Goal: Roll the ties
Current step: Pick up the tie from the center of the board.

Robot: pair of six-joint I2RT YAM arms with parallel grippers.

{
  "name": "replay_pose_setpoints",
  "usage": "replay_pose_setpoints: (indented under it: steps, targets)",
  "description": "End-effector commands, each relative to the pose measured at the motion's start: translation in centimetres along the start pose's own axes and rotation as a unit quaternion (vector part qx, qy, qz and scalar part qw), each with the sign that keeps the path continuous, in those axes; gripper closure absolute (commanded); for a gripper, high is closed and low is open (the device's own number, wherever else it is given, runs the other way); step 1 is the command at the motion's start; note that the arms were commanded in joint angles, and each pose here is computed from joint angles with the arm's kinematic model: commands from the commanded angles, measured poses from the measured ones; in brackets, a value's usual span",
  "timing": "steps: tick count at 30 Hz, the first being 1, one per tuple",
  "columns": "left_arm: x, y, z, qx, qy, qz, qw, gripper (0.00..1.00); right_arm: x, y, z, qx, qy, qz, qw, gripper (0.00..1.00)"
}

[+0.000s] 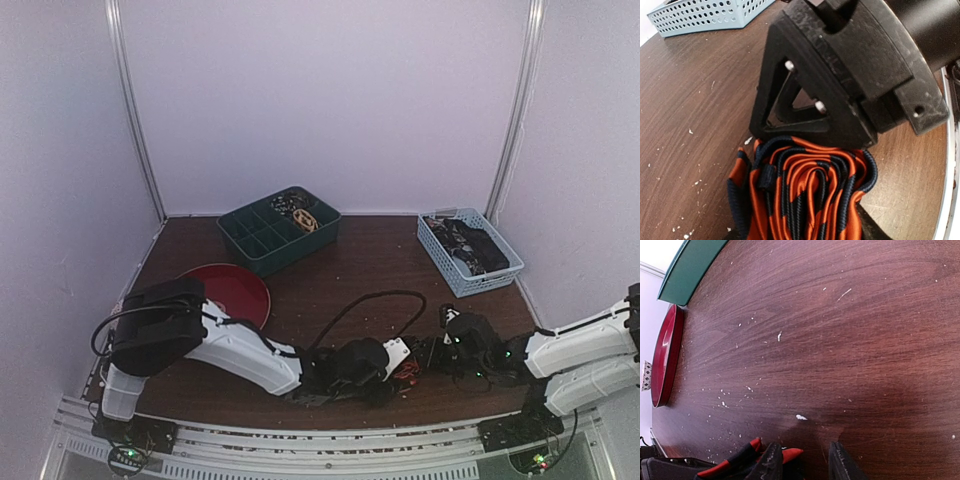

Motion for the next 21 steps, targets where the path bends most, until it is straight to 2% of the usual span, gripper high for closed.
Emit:
replay_pose_setpoints:
  steps: [1, 5, 11, 15, 21]
  targets:
    - [0.0, -1.1, -0.5, 0.015, -0.02, -0.012, 1.0, 0.48, -0.3, -0.1, -0.4, 0.008, 0.004, -0.003, 1.0, 0.67]
    - [0.0, -0.7, 0.1, 0.012, -0.027, -0.021, 0.999, 0.36, -0.4, -0.1, -0.4, 0.005, 0.006, -0.008, 1.0, 0.68]
    - [-0.4, -0.1, 0.3, 0.004, -0.043, -0.051, 0.998, 0.27, -0.4, -0.1, -0.3, 0.004, 0.005, -0.008, 1.0, 0.68]
    - [-0.3, -0.8, 0.2, 0.017, -0.046, -0.044, 0.998, 0.29, -0.4, -0.2, -0.4, 0.004, 0.004, -0.006, 1.0, 0.69]
    - [0.2, -1.4, -0.3, 0.03, -0.038, -0.041, 0.998, 0.41, -0.5, -0.2, -0.4, 0.002, 0.007, -0.011, 1.0, 0.69]
Point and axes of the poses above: each gripper's point midway between its finger pads, its own y axis back along the fingers, its own x axis along the line the jaws close on, z = x × y, the point moved 9 cm from there along y, back along the fingers, and after that the axes turned 7 degrees about -y, right-handed, at the moved point
